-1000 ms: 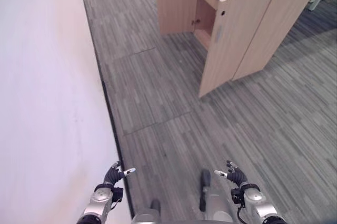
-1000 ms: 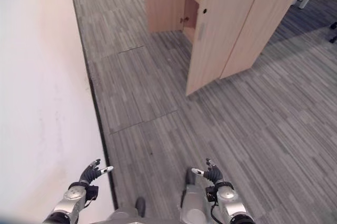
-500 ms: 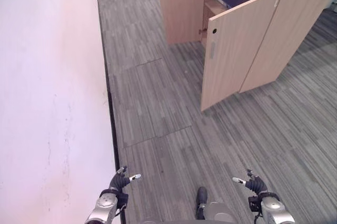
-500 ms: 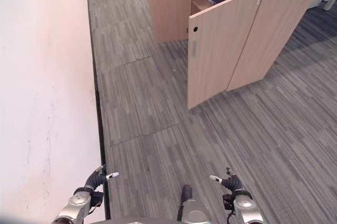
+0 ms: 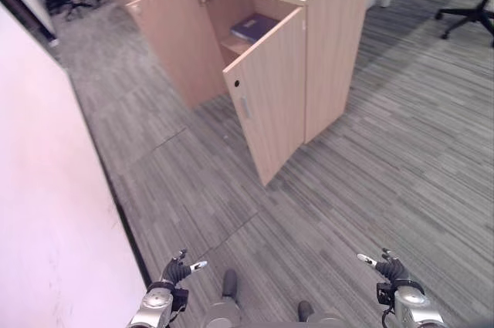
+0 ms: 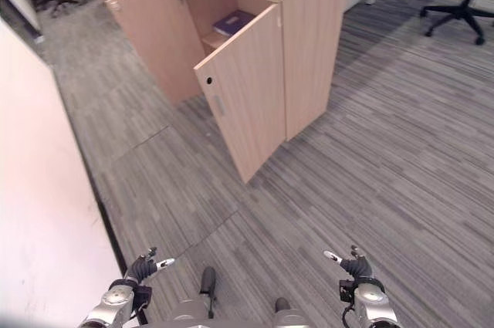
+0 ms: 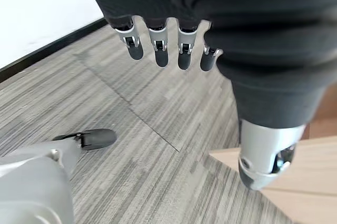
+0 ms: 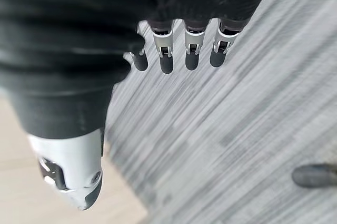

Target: Put the empty folder in the office cabinet

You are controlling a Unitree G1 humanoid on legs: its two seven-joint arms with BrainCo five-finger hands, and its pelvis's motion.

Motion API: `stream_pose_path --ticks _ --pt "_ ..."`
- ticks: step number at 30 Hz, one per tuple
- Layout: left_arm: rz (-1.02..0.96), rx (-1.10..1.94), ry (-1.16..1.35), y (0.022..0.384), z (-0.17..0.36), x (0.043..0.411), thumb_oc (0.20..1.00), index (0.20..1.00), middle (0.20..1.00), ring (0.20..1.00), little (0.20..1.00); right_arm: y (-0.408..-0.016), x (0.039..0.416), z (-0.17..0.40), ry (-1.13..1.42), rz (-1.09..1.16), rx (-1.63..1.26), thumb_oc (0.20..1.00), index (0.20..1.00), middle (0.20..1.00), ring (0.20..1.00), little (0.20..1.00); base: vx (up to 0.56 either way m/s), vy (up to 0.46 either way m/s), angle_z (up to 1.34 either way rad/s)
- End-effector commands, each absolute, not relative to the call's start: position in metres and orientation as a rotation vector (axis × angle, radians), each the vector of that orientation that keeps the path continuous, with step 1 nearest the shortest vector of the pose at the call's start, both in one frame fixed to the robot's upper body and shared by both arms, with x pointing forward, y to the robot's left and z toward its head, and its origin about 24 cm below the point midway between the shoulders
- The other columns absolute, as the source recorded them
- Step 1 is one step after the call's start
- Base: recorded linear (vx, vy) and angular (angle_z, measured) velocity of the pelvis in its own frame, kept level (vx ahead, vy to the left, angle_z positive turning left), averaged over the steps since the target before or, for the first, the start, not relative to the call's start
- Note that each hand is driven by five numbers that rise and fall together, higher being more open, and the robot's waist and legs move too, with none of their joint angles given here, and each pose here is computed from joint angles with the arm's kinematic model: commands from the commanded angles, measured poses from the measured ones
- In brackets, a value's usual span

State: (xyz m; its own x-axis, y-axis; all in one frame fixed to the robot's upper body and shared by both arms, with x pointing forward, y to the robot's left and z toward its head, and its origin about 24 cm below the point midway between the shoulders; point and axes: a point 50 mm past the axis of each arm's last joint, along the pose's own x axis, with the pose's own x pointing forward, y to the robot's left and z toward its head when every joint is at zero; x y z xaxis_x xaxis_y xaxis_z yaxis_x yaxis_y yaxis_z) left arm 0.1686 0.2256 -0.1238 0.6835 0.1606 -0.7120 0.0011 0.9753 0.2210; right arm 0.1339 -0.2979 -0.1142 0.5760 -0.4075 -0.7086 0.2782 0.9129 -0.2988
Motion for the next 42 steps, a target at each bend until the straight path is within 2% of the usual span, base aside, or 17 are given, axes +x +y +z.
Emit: stream_pose_path --ticks 1,6,11,14,19,25,34,42 --pt "0.128 0.222 0.733 0.238 -0.112 0.177 1.000 1.000 1.000 1.000 1.000 -0.299 0.146 -0.108 0.818 -0.390 -0.160 1.000 1.000 1.000 1.000 1.000 0.24 0.331 -1.34" --pt "0.111 0.252 0.709 0.241 -0.107 0.183 1.000 1.000 1.000 1.000 1.000 -0.291 0.144 -0.114 0.848 -0.359 -0.128 1.000 1.000 1.000 1.000 1.000 0.22 0.500 -1.53" --pt "0.023 0.341 0.675 0.236 -0.100 0.202 1.000 1.000 1.000 1.000 1.000 -0.275 0.141 -0.121 0.850 -0.348 -0.035 1.000 1.000 1.000 1.000 1.000 0.03 0.458 -0.25" --pt "0.014 0.358 0.627 0.238 -0.090 0.215 1.000 1.000 1.000 1.000 1.000 -0.261 0.152 -0.122 0.824 -0.340 0.020 1.000 1.000 1.000 1.000 1.000 -0.05 0.437 -0.24" --pt "0.041 0.327 0.604 0.245 -0.085 0.213 1.000 1.000 1.000 1.000 1.000 -0.243 0.171 -0.117 0.773 -0.264 0.029 1.000 1.000 1.000 1.000 1.000 -0.15 0.628 -1.40" --pt "0.062 0.306 0.655 0.250 -0.092 0.199 1.000 1.000 1.000 1.000 1.000 -0.241 0.170 -0.118 0.773 -0.253 0.017 1.000 1.000 1.000 1.000 1.000 -0.19 0.256 -0.88" --pt "0.065 0.148 0.650 0.220 -0.102 0.196 1.000 1.000 1.000 1.000 1.000 -0.261 0.161 -0.119 0.821 -0.277 -0.052 1.000 1.000 1.000 1.000 1.000 -0.12 0.047 -0.35" --pt "0.142 0.156 0.680 0.238 -0.105 0.188 1.000 1.000 1.000 1.000 1.000 -0.274 0.144 -0.123 0.887 -0.287 -0.089 1.000 1.000 1.000 1.000 1.000 0.11 0.356 0.07"
